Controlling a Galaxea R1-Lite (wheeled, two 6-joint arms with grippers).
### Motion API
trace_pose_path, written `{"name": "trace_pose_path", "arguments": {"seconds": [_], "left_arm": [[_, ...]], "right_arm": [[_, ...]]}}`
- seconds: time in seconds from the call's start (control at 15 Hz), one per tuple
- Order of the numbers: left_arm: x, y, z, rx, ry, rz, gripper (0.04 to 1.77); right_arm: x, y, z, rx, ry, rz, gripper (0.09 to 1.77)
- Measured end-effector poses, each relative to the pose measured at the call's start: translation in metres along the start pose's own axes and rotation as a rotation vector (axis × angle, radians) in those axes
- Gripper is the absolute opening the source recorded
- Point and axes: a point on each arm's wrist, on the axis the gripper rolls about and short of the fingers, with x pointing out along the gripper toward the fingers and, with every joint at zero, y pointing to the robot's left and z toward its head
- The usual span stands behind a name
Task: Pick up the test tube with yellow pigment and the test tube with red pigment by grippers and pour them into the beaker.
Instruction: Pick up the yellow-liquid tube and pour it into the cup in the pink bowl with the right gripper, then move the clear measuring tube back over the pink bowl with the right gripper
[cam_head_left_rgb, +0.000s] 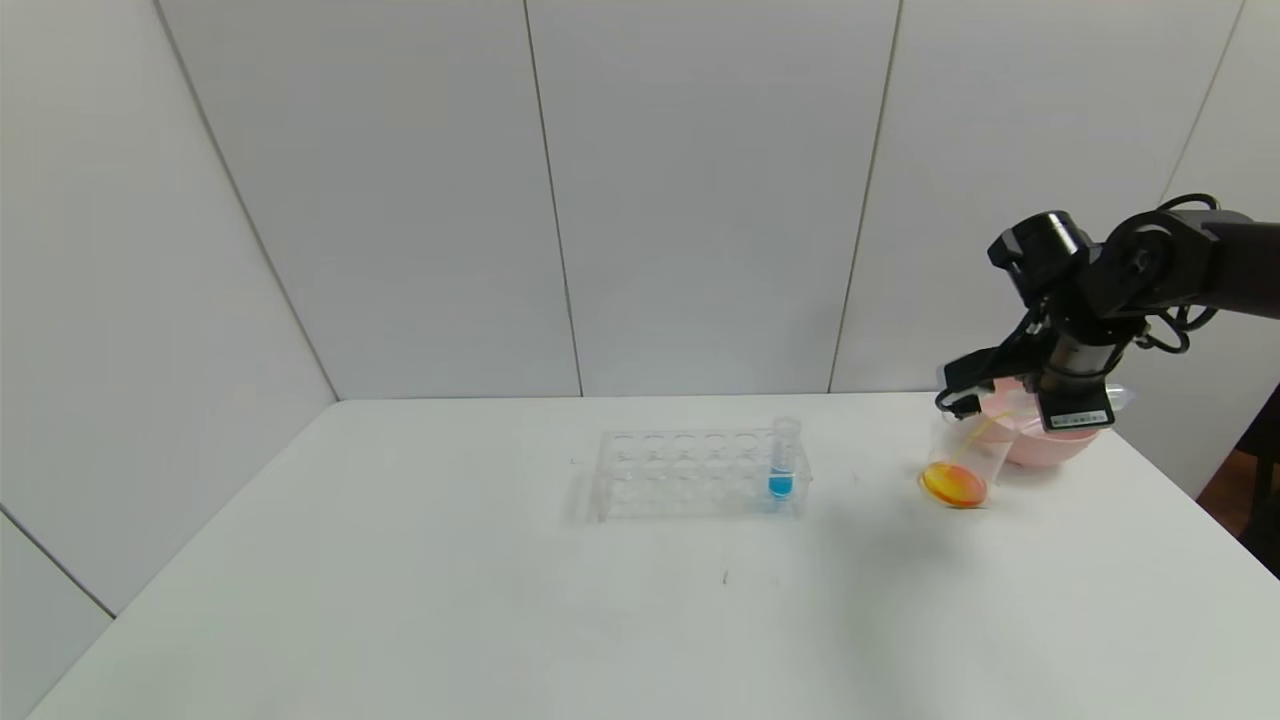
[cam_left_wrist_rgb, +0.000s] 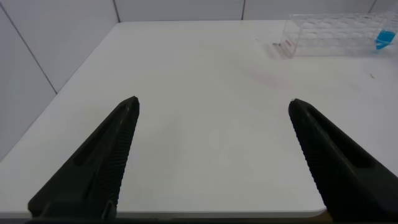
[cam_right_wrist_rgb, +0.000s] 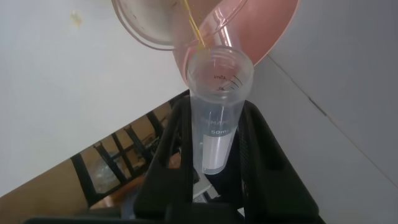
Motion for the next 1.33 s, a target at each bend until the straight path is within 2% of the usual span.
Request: {"name": "trace_pose_path", "arguments": {"seconds": [0.33, 1.07, 1.2, 1.33], "left_arm": [[0.000, 0.000, 0.000, 0.000, 0.000, 0.000, 1.72], [0.000, 0.000, 0.000, 0.000, 0.000, 0.000, 1.72], [0.000, 0.000, 0.000, 0.000, 0.000, 0.000, 1.72], [0.000, 0.000, 0.000, 0.000, 0.000, 0.000, 1.72]], "right_arm": [[-0.005, 0.001, 0.007, -0.035, 0.062, -0.022, 0.50], [-0.016, -0.001, 0.003, -0.015, 0.060, -0.041, 0.50], [-0.017, -0.001, -0.001, 0.062, 0.007, -0.031, 0.50], [-0.018, 0.000, -0.006, 0.202, -0.136, 0.028, 0.50]]}}
